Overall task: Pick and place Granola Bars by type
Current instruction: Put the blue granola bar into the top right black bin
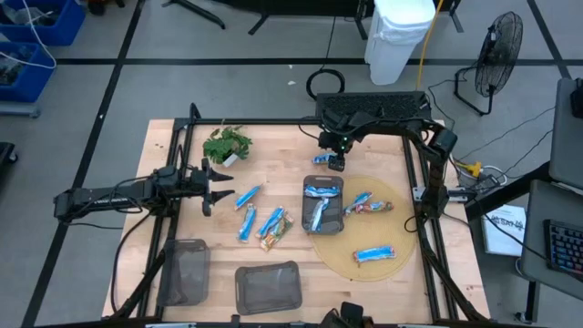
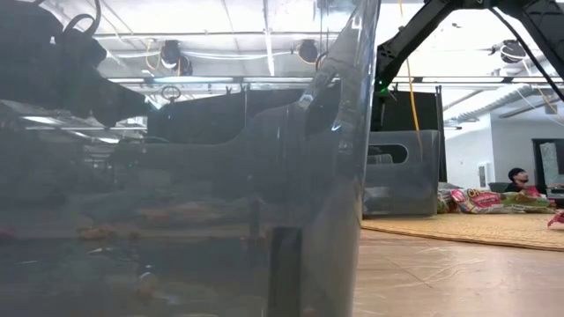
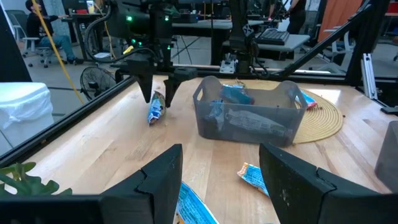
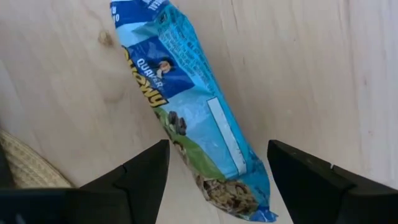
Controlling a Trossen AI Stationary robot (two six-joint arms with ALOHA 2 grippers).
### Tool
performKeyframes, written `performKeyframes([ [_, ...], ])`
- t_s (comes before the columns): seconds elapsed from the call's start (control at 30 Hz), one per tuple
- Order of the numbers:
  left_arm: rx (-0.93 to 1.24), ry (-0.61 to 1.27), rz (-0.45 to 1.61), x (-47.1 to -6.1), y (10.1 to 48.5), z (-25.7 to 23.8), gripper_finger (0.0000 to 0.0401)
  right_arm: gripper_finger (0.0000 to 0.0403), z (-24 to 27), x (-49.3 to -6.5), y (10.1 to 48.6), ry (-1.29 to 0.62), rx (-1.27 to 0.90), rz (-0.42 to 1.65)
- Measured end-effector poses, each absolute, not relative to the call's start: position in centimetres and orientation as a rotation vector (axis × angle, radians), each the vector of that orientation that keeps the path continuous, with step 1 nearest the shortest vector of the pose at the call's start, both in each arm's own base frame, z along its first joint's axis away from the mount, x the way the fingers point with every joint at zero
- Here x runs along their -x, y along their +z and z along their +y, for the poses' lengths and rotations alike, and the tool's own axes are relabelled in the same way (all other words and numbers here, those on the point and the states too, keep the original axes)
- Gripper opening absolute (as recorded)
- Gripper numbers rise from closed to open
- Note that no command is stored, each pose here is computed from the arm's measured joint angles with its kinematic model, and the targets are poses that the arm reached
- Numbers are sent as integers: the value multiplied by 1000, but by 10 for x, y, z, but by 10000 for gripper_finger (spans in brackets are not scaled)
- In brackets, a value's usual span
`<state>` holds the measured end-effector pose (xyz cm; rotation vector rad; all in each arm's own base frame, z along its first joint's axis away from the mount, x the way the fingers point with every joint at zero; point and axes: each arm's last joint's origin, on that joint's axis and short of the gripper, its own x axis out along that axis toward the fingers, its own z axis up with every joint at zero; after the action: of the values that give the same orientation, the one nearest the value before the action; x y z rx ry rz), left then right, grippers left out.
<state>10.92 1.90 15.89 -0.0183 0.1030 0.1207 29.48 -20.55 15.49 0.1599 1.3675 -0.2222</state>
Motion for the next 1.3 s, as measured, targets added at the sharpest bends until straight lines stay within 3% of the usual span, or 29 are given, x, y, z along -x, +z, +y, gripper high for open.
performKeyframes([
  [0.53,18,121,103,-109,159,19,216,161,-217,-288,155,-276,-200,1352],
  [0.97,18,121,103,-109,159,19,216,17,-216,-288,156,-253,-173,1353],
  [1.3,18,121,103,-109,159,19,216,3,-215,-288,159,-223,-131,1353],
])
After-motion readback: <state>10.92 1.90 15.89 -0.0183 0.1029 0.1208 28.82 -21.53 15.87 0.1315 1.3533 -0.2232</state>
